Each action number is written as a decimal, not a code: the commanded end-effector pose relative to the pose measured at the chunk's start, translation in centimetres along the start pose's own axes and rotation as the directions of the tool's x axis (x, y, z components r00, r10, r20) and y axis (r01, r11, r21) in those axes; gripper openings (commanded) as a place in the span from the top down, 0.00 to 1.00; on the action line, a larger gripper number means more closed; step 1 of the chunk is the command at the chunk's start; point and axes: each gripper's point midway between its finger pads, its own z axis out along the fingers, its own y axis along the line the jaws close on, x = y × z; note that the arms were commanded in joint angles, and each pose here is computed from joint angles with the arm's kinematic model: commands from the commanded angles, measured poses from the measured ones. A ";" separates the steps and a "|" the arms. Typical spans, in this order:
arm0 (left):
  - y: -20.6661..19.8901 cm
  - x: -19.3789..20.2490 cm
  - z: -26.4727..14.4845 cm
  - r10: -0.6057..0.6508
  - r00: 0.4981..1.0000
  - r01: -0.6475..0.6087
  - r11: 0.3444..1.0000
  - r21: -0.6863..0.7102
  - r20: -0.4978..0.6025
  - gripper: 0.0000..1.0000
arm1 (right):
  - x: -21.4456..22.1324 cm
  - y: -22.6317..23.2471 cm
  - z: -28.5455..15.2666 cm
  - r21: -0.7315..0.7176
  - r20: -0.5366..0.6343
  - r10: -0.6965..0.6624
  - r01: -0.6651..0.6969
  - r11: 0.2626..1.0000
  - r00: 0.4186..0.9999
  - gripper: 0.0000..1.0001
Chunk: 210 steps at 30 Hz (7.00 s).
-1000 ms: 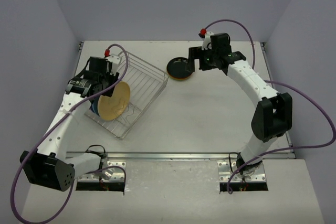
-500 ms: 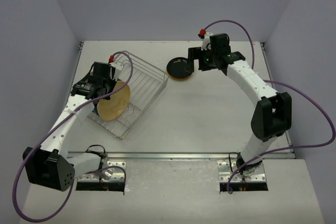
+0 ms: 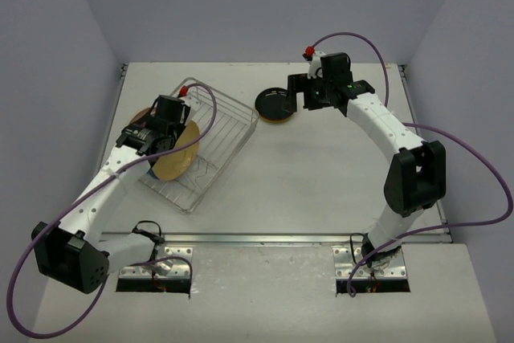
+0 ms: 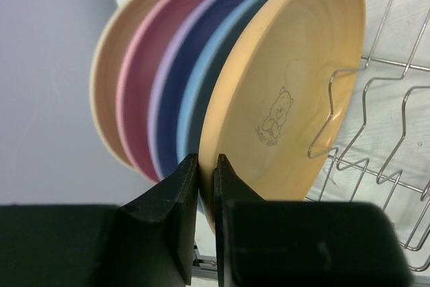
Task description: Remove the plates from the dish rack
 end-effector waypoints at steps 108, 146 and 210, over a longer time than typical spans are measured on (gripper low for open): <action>1.9 -6.5 -4.1 -0.400 0.903 0.358 0.903 0.240 0.158 0.00 | 3.6 -31.0 4.2 0.297 0.010 0.448 -0.430 0.852 0.894 0.48; 1.0 -5.2 -5.3 -0.253 0.955 0.217 0.952 0.214 0.156 0.18 | -6.5 -8.7 -8.4 0.185 0.179 -0.045 0.011 0.983 0.983 0.01; 0.1 0.0 2.4 -0.099 0.991 0.102 0.994 0.030 -0.091 0.63 | -1.0 -6.8 -8.5 0.132 0.147 -0.005 -0.015 0.991 0.989 0.01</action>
